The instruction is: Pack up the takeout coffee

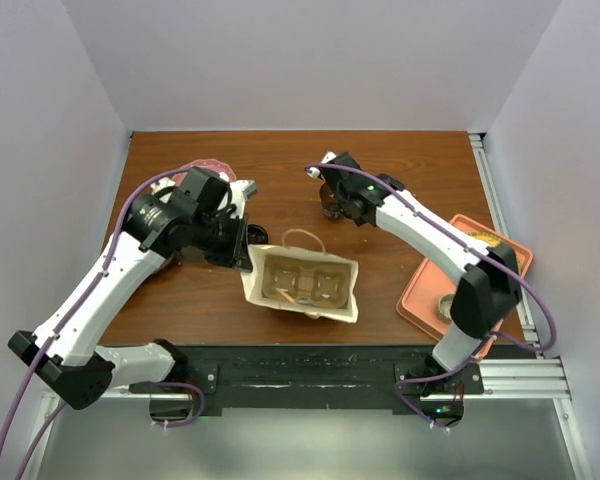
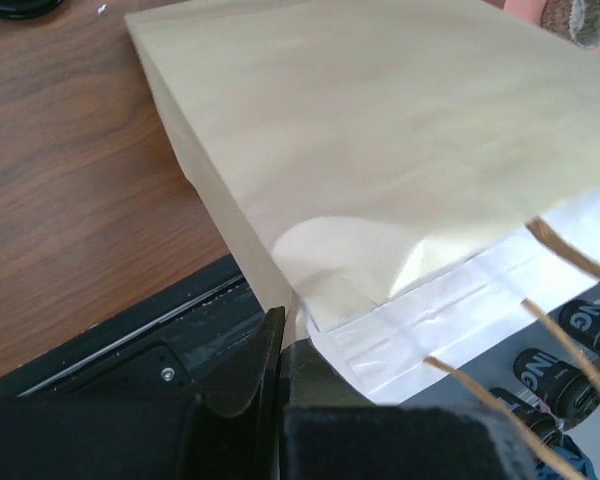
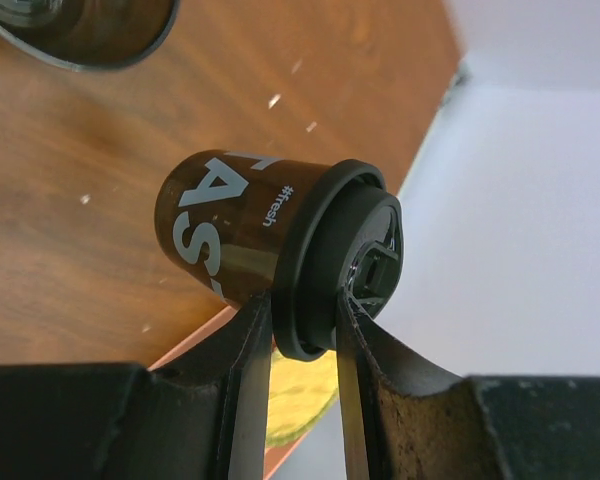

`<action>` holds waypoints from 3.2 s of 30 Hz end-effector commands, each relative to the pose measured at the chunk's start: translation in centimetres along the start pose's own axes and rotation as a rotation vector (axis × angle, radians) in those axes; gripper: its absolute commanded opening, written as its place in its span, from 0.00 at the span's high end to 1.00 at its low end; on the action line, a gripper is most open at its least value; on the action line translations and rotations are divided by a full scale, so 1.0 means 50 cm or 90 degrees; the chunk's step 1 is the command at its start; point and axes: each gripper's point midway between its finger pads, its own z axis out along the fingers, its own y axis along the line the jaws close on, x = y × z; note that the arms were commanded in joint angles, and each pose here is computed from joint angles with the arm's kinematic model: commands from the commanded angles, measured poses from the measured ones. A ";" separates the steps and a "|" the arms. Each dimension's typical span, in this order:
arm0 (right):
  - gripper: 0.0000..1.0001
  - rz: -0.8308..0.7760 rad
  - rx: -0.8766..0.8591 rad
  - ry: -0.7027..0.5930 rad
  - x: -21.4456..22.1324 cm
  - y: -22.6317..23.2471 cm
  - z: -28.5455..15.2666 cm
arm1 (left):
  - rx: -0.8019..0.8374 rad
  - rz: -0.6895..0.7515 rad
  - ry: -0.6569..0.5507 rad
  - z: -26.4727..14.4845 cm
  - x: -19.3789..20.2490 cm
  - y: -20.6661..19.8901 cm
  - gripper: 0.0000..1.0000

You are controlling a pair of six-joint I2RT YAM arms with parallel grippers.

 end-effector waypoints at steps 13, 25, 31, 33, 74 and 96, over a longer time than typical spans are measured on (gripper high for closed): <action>0.90 0.166 -0.049 0.199 0.122 0.142 0.140 | -0.020 -0.029 -0.019 -0.020 -0.036 -0.005 0.98; 0.60 0.244 -0.123 0.155 0.065 0.135 0.100 | -0.001 -0.049 -0.060 -0.004 -0.106 -0.034 0.78; 0.48 0.268 -0.187 0.134 0.031 0.142 0.075 | -0.003 -0.042 -0.082 -0.001 -0.136 -0.040 0.62; 0.47 0.281 -0.194 0.130 0.028 0.137 0.071 | -0.004 -0.042 -0.089 -0.004 -0.142 -0.041 0.57; 0.18 0.470 -0.294 0.196 0.157 0.059 0.161 | -0.046 0.013 -0.104 -0.037 -0.130 -0.014 0.10; 0.31 0.469 -0.233 0.218 0.165 0.038 0.196 | -0.044 0.008 -0.111 -0.037 -0.132 -0.015 0.10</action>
